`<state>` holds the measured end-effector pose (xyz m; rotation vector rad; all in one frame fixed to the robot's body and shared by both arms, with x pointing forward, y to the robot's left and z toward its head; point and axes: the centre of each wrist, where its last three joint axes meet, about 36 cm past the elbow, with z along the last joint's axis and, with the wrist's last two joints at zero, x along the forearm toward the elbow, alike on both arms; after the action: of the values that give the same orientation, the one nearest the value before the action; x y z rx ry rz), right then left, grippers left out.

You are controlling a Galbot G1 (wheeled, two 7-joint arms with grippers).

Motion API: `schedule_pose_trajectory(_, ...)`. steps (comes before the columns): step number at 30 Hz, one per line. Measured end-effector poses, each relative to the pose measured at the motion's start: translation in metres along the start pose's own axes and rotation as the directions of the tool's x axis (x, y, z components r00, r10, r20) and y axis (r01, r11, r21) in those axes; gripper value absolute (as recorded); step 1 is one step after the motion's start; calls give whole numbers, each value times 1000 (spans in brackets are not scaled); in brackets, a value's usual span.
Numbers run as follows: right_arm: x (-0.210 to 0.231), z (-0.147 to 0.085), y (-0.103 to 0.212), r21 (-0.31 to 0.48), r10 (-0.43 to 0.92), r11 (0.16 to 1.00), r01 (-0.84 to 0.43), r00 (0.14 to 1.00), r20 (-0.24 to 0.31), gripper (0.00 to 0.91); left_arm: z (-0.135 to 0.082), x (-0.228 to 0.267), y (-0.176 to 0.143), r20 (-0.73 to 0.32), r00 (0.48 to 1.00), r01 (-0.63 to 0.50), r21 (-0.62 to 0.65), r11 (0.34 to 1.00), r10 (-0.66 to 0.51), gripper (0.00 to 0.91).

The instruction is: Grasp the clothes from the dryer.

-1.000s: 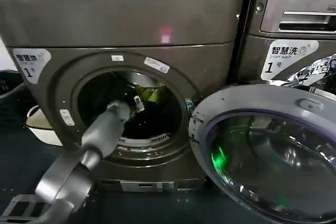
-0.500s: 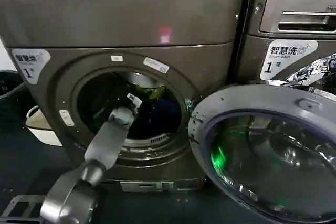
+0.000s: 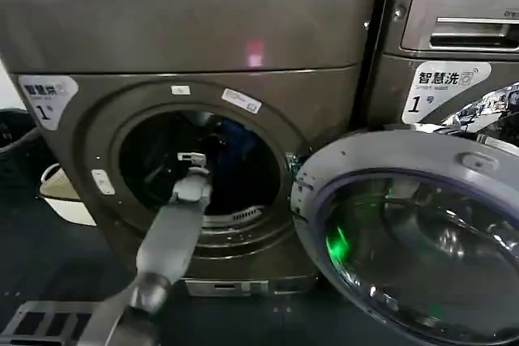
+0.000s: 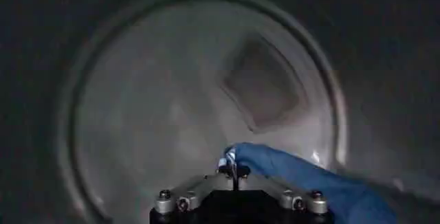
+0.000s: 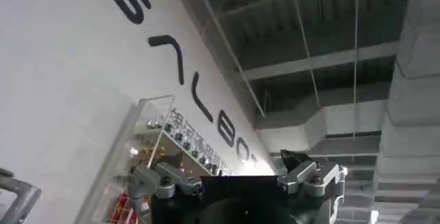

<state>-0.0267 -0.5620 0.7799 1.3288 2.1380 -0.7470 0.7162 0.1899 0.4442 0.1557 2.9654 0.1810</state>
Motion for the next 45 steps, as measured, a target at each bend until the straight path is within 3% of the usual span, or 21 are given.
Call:
schedule_pose_trajectory(15, -5, -2, -3, 1, 9, 1000, -9, 1000, 30, 907, 4, 24, -22, 116, 972, 191, 115, 975, -204, 0)
schedule_pose_trajectory(45, -4, -2, -8, 17, 19, 1000, -20, 999, 35, 907, 3, 26, -16, 135, 962, 224, 118, 968, -239, 0)
